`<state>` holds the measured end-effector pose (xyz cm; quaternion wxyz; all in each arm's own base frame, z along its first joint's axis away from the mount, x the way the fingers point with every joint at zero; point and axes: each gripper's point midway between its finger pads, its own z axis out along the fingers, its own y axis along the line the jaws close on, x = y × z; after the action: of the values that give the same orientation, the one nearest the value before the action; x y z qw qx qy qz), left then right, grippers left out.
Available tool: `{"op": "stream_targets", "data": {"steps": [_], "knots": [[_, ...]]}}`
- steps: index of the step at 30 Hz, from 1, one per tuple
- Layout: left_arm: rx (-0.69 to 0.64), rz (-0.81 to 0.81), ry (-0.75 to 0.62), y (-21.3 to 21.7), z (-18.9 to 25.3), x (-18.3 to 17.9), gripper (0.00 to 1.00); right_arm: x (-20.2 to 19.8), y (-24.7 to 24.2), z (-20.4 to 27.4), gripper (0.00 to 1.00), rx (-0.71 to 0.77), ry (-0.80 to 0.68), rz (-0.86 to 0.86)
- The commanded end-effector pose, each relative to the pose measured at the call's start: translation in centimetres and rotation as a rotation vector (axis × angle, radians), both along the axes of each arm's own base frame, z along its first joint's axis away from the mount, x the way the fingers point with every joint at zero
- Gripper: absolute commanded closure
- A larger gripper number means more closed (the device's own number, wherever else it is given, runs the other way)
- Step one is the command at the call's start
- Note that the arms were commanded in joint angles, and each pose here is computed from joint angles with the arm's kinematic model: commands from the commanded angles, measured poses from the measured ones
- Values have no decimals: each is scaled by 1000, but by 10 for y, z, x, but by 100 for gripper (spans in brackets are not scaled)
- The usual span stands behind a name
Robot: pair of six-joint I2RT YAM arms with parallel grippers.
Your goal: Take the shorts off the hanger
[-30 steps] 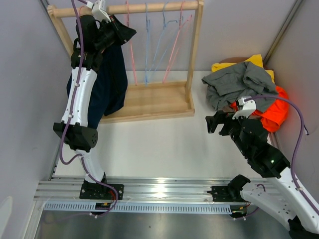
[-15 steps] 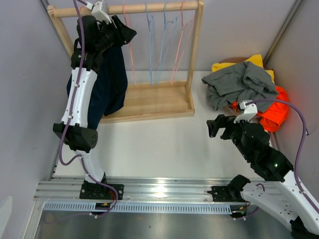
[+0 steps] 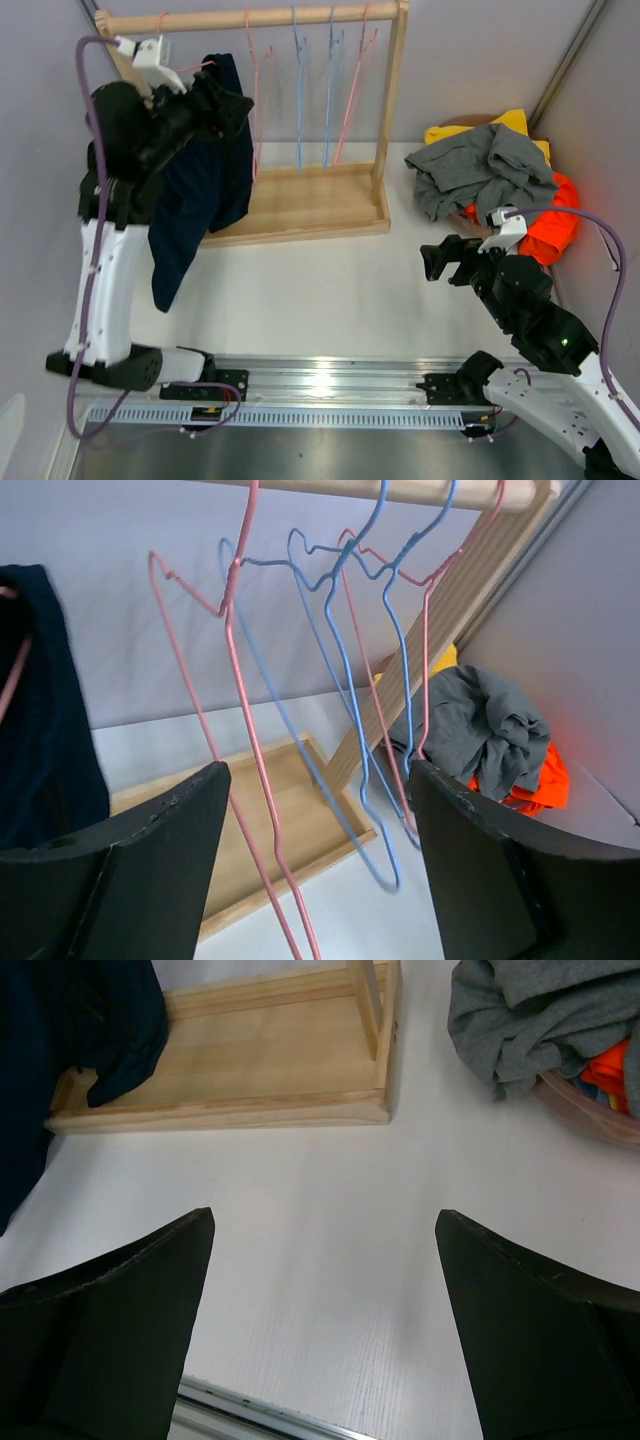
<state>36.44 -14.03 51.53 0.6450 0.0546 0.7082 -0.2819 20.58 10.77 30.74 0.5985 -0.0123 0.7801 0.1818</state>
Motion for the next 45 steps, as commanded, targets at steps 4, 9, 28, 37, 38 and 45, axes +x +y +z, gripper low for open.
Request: {"op": "stream_targets", "data": {"steps": [4,9,28,37,38,45], "knots": [[130,234,-100,59,-1,-32,17,-6,1,17,0,59,-27,14],[175,368,-58,94,-10,-20,21,-10,0,15,1,71,-20,24],[146,586,113,172,-32,79,30,-13,0,-9,0,21,28,35],[103,481,-16,150,18,54,29,-7,9,-22,0,15,51,46],[109,493,-20,152,20,55,29,-7,10,-24,0,14,56,52],[96,525,65,179,-9,73,29,-4,17,-22,1,-38,83,80]]}}
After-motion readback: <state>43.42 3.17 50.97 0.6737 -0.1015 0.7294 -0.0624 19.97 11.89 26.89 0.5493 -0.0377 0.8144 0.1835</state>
